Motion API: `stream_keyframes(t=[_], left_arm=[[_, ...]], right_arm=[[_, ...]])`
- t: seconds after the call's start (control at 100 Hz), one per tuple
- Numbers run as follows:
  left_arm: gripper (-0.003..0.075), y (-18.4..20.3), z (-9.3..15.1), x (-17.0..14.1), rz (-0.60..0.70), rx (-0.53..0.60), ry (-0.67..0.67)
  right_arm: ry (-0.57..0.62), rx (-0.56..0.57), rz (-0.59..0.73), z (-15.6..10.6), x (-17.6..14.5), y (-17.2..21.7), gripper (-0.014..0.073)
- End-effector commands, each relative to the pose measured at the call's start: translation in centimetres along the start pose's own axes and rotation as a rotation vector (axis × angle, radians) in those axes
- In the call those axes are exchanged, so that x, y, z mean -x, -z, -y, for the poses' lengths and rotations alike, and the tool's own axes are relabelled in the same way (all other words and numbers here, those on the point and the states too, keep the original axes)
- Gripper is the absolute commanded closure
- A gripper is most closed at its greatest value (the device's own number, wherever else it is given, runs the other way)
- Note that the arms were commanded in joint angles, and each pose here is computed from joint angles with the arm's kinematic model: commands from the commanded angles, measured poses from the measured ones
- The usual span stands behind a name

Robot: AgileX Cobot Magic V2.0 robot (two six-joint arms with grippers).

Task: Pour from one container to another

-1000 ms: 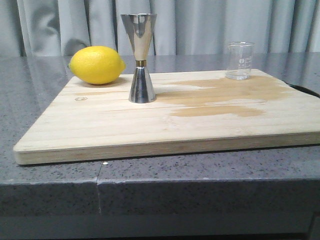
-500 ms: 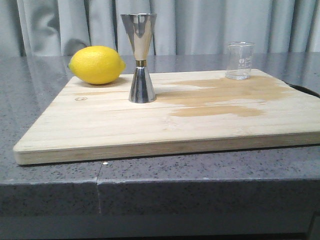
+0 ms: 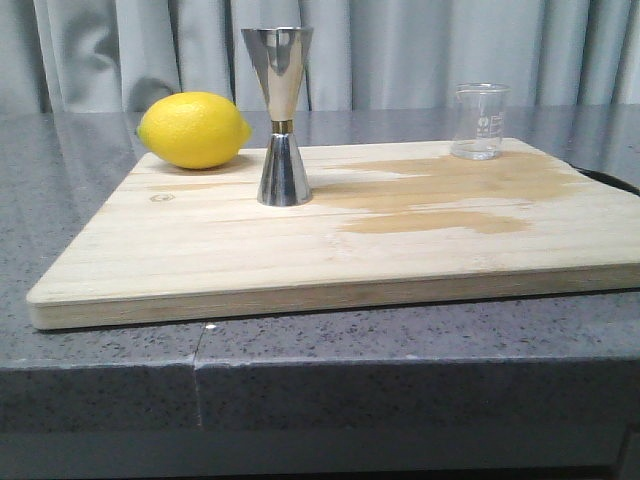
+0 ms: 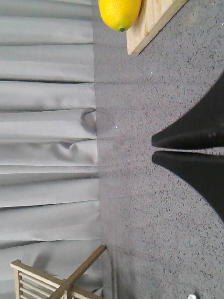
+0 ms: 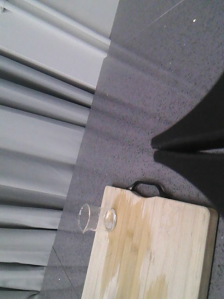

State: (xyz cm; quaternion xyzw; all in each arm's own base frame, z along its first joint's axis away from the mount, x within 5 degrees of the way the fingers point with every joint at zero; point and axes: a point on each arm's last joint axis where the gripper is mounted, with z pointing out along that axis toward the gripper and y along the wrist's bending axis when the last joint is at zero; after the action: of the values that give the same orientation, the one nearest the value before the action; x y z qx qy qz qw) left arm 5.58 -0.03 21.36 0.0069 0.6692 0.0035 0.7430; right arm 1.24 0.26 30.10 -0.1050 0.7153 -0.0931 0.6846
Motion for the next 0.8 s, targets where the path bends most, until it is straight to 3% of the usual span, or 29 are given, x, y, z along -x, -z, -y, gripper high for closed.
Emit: stream_keyframes(t=[0.0,0.21,0.29,0.39,0.46,0.61,0.79], left_arm=[[0.0739,0.2,-0.1,-0.2,0.077,0.01,0.009],[0.0739,0.2,-0.1,-0.2,0.077,0.01,0.009],[0.0739,0.2,-0.1,-0.2,0.077,0.01,0.009],[0.0739,0.2,-0.1,-0.2,0.077,0.01,0.009],[0.0739,0.2,-0.1,-0.2,0.077,0.01,0.009],[0.0739,0.2,-0.1,-0.2,0.077,0.01,0.009],[0.0739,0.2,-0.1,-0.2,0.077,0.01,0.009]], right_arm=[[-0.001,-0.034,0.088,0.4,1.3,0.3,0.0652],[-0.002,-0.035,0.092,0.4,1.3,0.3,0.0652],[-0.12,-0.009,0.105,0.2,1.4,0.3,0.0652],[-0.355,-0.044,0.134,0.5,0.8,-0.3,0.0652],[-0.436,-0.065,0.129,0.5,-0.3,-1.0,0.0652],[-0.439,-0.059,0.112,-0.4,-3.2,-2.6,0.0652],[-0.429,-0.052,0.184,-1.2,-6.0,-3.8,0.0652]])
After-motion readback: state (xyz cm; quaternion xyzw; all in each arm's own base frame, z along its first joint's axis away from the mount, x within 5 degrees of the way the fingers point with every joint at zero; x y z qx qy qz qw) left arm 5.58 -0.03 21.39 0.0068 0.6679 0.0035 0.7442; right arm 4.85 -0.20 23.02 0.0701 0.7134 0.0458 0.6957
